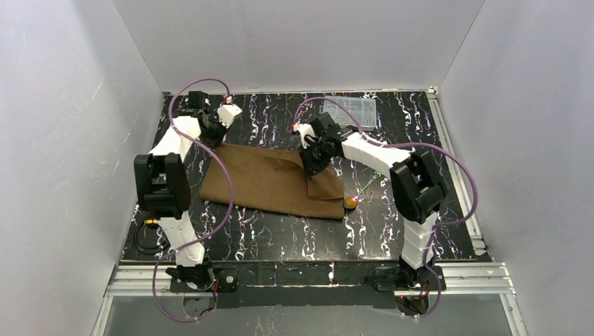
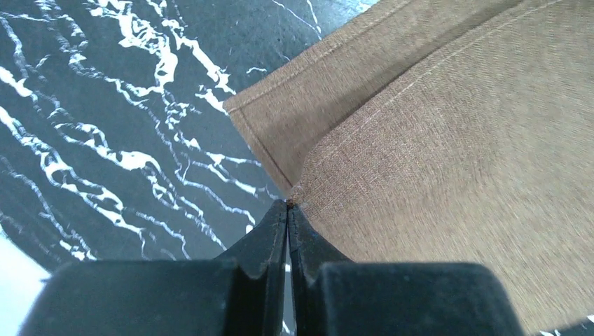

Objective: Fold the napkin into a case and place the utensils inside
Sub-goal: Fold and flatten the napkin at the center of the board.

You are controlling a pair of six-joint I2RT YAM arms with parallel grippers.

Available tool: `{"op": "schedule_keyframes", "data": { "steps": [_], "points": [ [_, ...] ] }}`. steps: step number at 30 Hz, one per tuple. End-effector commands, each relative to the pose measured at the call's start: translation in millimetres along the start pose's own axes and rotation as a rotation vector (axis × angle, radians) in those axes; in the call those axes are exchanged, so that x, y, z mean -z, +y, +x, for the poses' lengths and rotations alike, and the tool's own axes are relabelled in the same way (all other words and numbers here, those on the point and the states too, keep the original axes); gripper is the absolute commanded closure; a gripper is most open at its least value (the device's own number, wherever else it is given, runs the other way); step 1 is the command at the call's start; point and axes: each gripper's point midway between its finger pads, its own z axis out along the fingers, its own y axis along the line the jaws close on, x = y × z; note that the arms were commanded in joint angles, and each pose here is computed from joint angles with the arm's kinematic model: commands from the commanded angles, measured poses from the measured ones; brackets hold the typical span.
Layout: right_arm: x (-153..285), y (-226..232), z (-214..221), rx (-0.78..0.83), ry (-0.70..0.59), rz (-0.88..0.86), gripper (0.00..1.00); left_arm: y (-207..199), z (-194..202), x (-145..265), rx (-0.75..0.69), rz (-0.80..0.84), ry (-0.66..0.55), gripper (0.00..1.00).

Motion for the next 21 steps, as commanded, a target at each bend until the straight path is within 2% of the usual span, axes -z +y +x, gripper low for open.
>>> {"op": "schedule_keyframes", "data": {
  "steps": [1,2,4,6,7,8,13,16,21],
  "points": [
    [-3.8,-7.4,-15.3,-0.007,-0.015,0.007,0.64,10.0,-6.4,-15.9,0.006,-0.062,0.037,0.86],
    [-1.1,-12.5,-18.8,-0.017,-0.028,0.027,0.56,9.6,-3.9,-14.4,0.014,-0.071,0.042,0.71],
    [8.0,-21.7,-28.9,-0.031,-0.071,0.063,0.47,9.0,2.9,-10.4,0.004,-0.106,0.043,0.38],
    [20.7,-32.7,-41.5,-0.051,-0.128,0.103,0.34,11.3,2.6,0.5,-0.017,-0.145,0.025,0.26],
    [27.3,-37.5,-47.9,-0.075,-0.160,0.118,0.25,12.0,1.0,7.3,-0.021,-0.159,0.015,0.25],
    [36.5,-42.6,-53.8,-0.098,-0.189,0.134,0.23,12.8,-0.8,14.1,-0.020,-0.169,0.004,0.24],
    [64.0,-66.7,-50.4,-0.222,-0.232,0.202,0.17,-0.8,-11.2,45.0,-0.003,-0.132,-0.031,0.27],
    [69.3,-79.8,-21.6,-0.325,-0.198,0.224,0.16,-32.6,-10.2,49.3,-0.011,-0.037,-0.038,0.32],
    [60.1,-81.4,17.5,-0.461,-0.186,0.152,0.13,-102.4,20.4,20.3,-0.082,0.137,0.044,0.40]
  ]
}}
